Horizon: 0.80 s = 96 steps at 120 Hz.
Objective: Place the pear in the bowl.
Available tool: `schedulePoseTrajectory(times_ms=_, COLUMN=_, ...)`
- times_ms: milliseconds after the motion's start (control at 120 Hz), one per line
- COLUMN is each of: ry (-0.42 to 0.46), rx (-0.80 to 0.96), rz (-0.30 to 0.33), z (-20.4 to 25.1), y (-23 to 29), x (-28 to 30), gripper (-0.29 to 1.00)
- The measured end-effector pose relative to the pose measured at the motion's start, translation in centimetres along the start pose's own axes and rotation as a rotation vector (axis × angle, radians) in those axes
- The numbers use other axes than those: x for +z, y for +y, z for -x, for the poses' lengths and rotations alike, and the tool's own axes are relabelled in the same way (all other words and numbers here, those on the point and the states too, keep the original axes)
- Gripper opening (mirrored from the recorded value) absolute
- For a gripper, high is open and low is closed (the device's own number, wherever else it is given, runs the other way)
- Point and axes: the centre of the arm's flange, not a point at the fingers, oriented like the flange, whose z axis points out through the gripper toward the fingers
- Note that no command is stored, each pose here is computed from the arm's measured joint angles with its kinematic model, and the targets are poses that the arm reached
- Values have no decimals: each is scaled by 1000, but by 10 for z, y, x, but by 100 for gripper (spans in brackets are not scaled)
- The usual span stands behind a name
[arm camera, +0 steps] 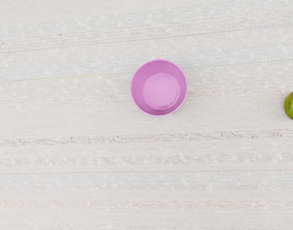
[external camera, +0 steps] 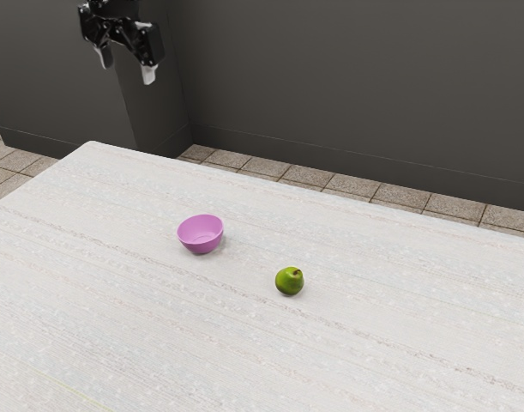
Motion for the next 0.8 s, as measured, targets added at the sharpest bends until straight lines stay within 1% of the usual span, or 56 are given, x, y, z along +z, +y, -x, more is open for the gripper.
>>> schedulePoseTrajectory(times_ms=142, ry=-47, rx=37, rz=-11, z=-17, y=23, x=30, gripper=70)
schedulePoseTrajectory(times_ms=208, ry=-101, rx=72, rz=-7, z=-25, y=42, x=60, gripper=70)
schedulePoseTrajectory(times_ms=300, ry=-170, rx=92, rz=19, z=-36, y=56, x=117, gripper=70)
schedulePoseTrajectory(times_ms=408, ry=-182, rx=106, rz=47, z=-43, y=69, x=157, gripper=70)
schedulePoseTrajectory(times_ms=442, ry=-187, rx=116, rz=62, z=-45, y=77, x=168, gripper=70)
schedulePoseTrajectory(times_ms=542, ry=-222, rx=116, rz=137, z=-49, y=97, x=205, gripper=70)
schedulePoseTrajectory(times_ms=700, ry=-265, rx=90, rz=211, z=-62, y=115, x=265, gripper=70)
schedulePoseTrajectory(times_ms=800, ry=-273, rx=107, rz=255, z=-63, y=138, x=280, gripper=70)
